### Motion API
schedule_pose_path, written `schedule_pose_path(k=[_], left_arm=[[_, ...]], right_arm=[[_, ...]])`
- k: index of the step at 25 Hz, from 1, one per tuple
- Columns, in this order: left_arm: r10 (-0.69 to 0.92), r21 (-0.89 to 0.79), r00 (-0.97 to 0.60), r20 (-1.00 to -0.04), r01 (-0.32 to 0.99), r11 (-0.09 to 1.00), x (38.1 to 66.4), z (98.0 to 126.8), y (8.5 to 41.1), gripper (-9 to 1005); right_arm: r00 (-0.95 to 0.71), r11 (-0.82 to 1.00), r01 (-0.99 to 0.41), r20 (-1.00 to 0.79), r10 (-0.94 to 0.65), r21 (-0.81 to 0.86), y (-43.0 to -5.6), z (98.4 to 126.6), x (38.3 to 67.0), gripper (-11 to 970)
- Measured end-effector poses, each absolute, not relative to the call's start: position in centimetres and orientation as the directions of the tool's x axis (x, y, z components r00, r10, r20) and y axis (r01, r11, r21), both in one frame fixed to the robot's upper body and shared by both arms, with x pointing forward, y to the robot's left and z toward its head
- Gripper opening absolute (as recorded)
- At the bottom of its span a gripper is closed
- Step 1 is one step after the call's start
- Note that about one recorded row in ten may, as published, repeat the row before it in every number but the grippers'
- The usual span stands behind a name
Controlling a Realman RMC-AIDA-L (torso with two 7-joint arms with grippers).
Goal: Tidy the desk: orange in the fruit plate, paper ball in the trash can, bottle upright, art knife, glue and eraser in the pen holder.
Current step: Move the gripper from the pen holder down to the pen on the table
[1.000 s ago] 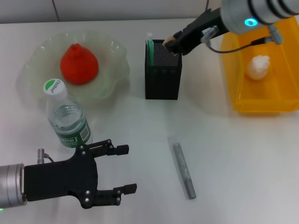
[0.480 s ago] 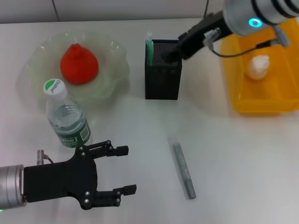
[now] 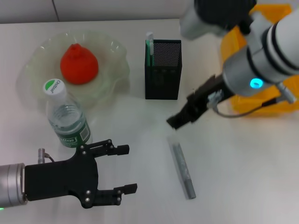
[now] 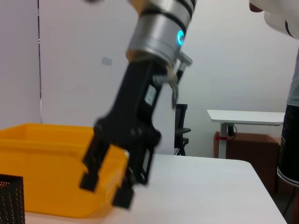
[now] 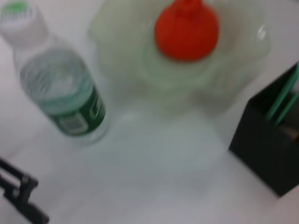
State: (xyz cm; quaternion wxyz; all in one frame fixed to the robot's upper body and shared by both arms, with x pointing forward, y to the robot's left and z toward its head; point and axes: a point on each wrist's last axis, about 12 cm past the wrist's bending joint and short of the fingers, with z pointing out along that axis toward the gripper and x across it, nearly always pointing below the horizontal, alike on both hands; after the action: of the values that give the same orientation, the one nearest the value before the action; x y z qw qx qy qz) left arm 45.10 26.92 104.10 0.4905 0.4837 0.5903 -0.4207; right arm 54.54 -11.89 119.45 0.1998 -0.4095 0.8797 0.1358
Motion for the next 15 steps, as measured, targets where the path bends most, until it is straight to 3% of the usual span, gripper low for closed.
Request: schedule_pose_path(k=[15], left_arm=[[0.168, -0.014, -0.045, -0.985, 0.983, 0.181, 45.3, 104.1, 26.9, 788]], right_arm=[[-0.635, 0.650, -0.754, -0.360, -0.684, 0.095, -11.0, 114.1, 55.2, 775]])
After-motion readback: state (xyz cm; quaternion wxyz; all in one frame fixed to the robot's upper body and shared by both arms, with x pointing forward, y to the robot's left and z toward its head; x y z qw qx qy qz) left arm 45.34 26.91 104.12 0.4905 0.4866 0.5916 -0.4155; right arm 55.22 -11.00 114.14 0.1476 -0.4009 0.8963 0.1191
